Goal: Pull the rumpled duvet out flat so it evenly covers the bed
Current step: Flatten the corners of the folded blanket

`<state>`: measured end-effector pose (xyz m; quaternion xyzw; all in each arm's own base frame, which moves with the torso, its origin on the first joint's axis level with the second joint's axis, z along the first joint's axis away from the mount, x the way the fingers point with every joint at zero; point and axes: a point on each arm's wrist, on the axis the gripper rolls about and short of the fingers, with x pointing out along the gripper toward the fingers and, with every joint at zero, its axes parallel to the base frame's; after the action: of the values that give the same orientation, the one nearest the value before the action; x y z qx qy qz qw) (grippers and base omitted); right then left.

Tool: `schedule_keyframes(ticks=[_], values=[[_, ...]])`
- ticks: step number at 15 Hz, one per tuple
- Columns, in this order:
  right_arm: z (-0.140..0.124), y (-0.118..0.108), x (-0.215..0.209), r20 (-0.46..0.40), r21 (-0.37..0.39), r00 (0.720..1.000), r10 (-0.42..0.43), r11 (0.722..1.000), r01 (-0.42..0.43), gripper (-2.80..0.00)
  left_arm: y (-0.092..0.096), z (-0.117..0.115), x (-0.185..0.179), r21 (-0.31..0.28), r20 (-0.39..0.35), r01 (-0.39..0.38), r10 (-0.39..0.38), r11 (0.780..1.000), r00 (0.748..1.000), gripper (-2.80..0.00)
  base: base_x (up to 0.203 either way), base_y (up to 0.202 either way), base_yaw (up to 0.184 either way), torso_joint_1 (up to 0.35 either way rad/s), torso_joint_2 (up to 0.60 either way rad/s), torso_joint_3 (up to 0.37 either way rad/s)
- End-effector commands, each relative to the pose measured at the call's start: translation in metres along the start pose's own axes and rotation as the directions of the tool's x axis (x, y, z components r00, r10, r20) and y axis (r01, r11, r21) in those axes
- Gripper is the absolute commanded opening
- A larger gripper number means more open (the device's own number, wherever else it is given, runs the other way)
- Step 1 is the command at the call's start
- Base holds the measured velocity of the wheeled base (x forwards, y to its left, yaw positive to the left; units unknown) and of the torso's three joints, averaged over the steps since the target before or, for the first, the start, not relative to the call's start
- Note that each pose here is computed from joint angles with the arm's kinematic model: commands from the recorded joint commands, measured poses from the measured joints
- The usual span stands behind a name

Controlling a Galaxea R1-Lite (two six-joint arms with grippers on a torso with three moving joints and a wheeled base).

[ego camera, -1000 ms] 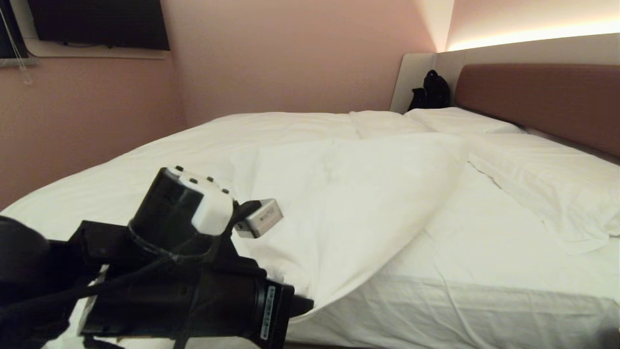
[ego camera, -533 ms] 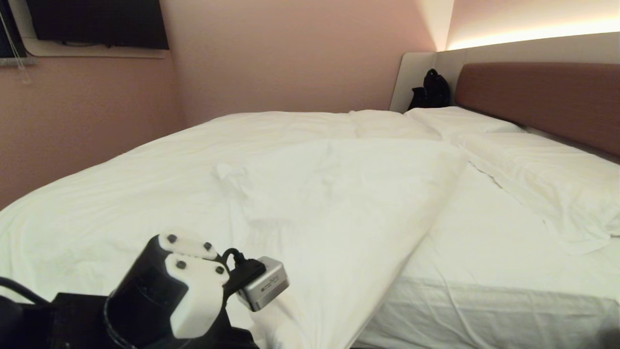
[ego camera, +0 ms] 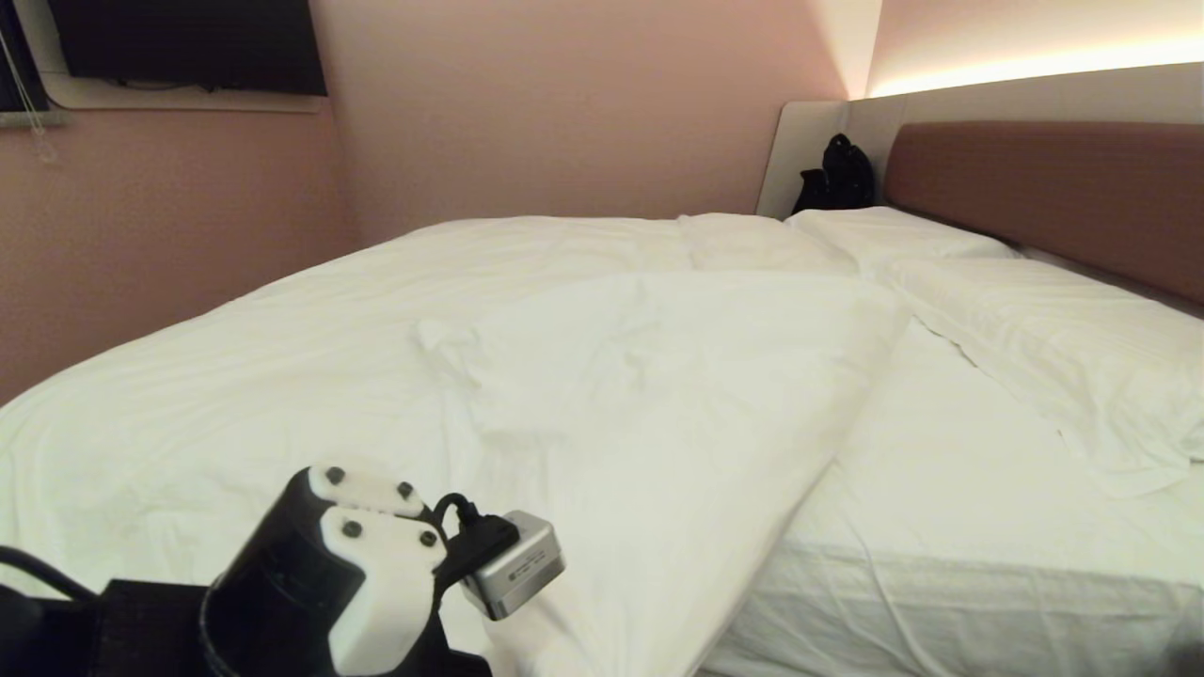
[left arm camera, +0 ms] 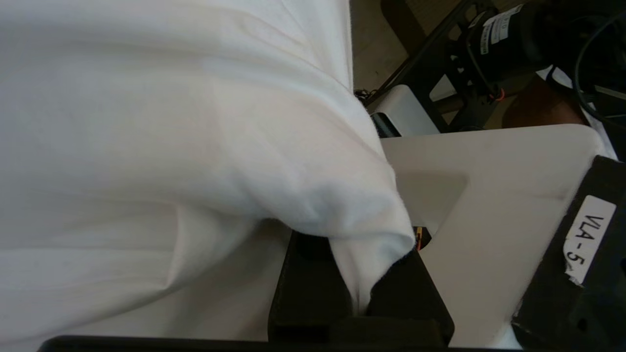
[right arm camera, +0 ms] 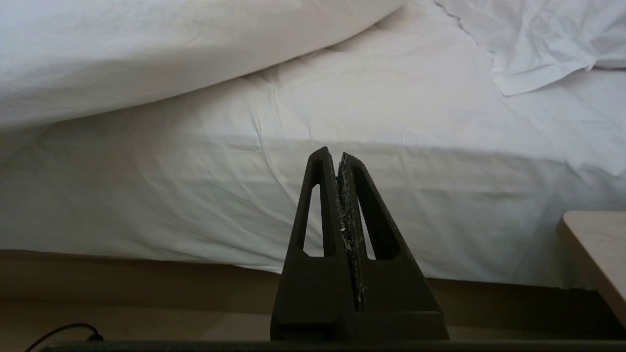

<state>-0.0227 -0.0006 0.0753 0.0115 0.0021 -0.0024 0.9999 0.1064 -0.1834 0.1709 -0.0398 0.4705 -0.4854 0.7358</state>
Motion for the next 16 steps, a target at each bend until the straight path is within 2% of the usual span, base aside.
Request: schedule_keyframes(ticks=[1,3,6,9,10,12,14,16], values=[[0.000,0.000,0.000,0.000,0.000,1.000,0.000,1.000,0.000,-2.80,0.000,0.002,0.003,0.005,0.018,0.008,-0.008,1.000,1.000,-2.80,0.000,0.000,0.000,0.000,0.00,0.000],[0.000,0.000,0.000,0.000,0.000,1.000,0.000,1.000,0.000,-2.80,-0.001,0.006,0.003,0.016,0.056,0.021,-0.022,1.000,0.998,-2.80,0.000,0.000,0.000,0.000,0.00,0.000],[0.000,0.000,0.000,0.000,0.000,1.000,0.000,1.000,0.000,-2.80,0.001,0.009,0.008,0.013,0.070,-0.022,0.021,1.000,0.997,-2.80,0.000,0.000,0.000,0.000,0.00,0.000],[0.000,0.000,0.000,0.000,0.000,1.000,0.000,1.000,0.000,-2.80,0.015,0.010,0.033,-0.024,0.064,-0.196,0.198,0.980,0.978,-2.80,0.000,0.000,0.000,0.000,0.00,0.000],[0.000,0.000,0.000,0.000,0.000,1.000,0.000,1.000,0.000,-2.80,0.018,0.013,0.039,-0.037,0.082,-0.231,0.234,0.972,0.969,0.00,0.000,0.000,0.000,0.000,0.00,0.000],[0.000,0.000,0.000,0.000,0.000,1.000,0.000,1.000,0.000,-2.80,0.019,0.021,0.047,-0.119,0.141,-0.256,0.272,0.959,0.952,0.00,0.000,0.000,0.000,0.000,0.00,0.000],[0.000,0.000,0.000,0.000,0.000,1.000,0.000,1.000,0.000,-2.80,0.020,0.023,0.048,-0.134,0.161,-0.278,0.298,0.951,0.941,0.00,0.000,0.000,0.000,0.000,0.00,0.000],[0.000,0.000,0.000,0.001,0.000,1.000,0.000,1.000,0.000,-2.80,0.023,0.025,0.052,-0.150,0.193,-0.358,0.382,0.922,0.904,0.00,0.000,0.000,0.000,0.000,0.00,0.000]])
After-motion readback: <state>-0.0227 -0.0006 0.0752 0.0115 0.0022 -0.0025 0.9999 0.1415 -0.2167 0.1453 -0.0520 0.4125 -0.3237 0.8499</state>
